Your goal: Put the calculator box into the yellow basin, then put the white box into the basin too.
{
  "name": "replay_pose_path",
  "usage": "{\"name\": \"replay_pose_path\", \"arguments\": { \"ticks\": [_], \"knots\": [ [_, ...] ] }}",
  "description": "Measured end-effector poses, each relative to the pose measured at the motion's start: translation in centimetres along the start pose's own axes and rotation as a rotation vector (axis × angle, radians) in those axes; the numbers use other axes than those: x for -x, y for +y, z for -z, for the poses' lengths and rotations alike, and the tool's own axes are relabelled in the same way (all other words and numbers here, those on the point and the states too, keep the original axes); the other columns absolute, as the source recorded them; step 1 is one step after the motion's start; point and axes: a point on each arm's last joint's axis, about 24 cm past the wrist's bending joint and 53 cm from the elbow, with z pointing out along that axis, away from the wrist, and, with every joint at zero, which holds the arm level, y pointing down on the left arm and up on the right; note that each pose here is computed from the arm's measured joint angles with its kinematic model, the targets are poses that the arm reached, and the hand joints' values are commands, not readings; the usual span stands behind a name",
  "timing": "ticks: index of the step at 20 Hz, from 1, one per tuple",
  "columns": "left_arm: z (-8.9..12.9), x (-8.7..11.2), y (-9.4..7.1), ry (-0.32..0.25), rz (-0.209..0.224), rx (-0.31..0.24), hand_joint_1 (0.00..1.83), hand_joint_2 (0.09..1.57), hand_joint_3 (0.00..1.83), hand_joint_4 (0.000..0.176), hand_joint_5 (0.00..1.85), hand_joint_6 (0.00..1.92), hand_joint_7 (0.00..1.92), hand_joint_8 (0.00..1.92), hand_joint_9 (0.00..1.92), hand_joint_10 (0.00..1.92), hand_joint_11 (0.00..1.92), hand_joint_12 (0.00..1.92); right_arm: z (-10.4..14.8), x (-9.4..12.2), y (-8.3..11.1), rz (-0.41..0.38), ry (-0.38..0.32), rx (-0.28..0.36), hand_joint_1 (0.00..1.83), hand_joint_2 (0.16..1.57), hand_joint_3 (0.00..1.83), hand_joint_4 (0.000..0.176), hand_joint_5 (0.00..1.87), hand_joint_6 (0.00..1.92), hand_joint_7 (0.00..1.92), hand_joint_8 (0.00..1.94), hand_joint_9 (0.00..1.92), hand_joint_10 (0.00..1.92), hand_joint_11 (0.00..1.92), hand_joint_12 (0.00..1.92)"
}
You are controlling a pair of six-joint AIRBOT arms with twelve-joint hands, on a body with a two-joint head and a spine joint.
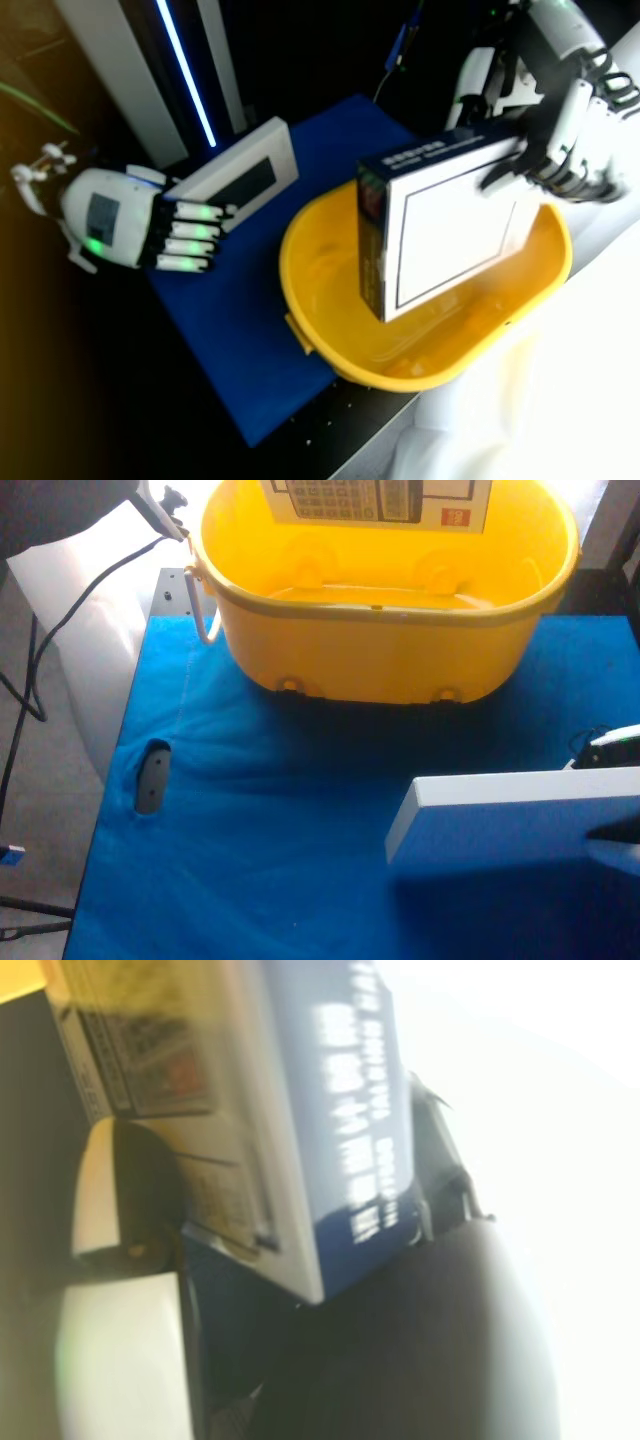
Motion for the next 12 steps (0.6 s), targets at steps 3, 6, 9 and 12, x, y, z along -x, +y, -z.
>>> {"name": "replay_pose_path", "arguments": {
  "ticks": [3,6,9,12],
  "knots": [
    [-0.1,-0.4,0.5,0.006,0.012,0.016,0.99,1.05,0.0,0.015,0.49,0.11,0.36,0.03,0.19,0.38,0.0,1.33,-0.1,-0.1,0.1,0.001,0.003,0.004,1.37,1.15,0.0,0.0,0.93,0.98,0.9,1.15,0.81,1.39,0.67,1.57],
    [0.0,-0.6,1.0,0.006,0.028,0.026,0.92,1.0,0.0,0.052,0.4,0.01,0.29,0.0,0.14,0.25,0.0,1.14,-0.3,-0.1,0.5,-0.003,0.006,0.017,1.37,1.14,0.0,0.0,0.96,0.94,0.89,1.15,0.83,1.37,0.68,1.58],
    [0.2,-0.8,1.5,0.004,0.039,0.034,0.93,1.01,0.0,0.039,0.34,0.0,0.26,0.0,0.15,0.16,0.0,0.99,-0.5,-0.3,1.5,-0.009,0.016,0.051,1.37,1.14,0.0,0.0,0.93,0.98,0.91,1.15,0.82,1.35,0.68,1.52],
    [1.2,0.6,1.3,-0.029,0.051,0.016,0.85,0.97,0.0,0.05,0.41,0.02,0.34,0.01,0.23,0.14,0.0,1.16,-0.3,-0.1,3.1,-0.024,0.016,0.094,1.22,1.13,0.0,0.0,0.97,0.96,0.94,1.15,0.89,1.08,0.75,1.44]
  ]
}}
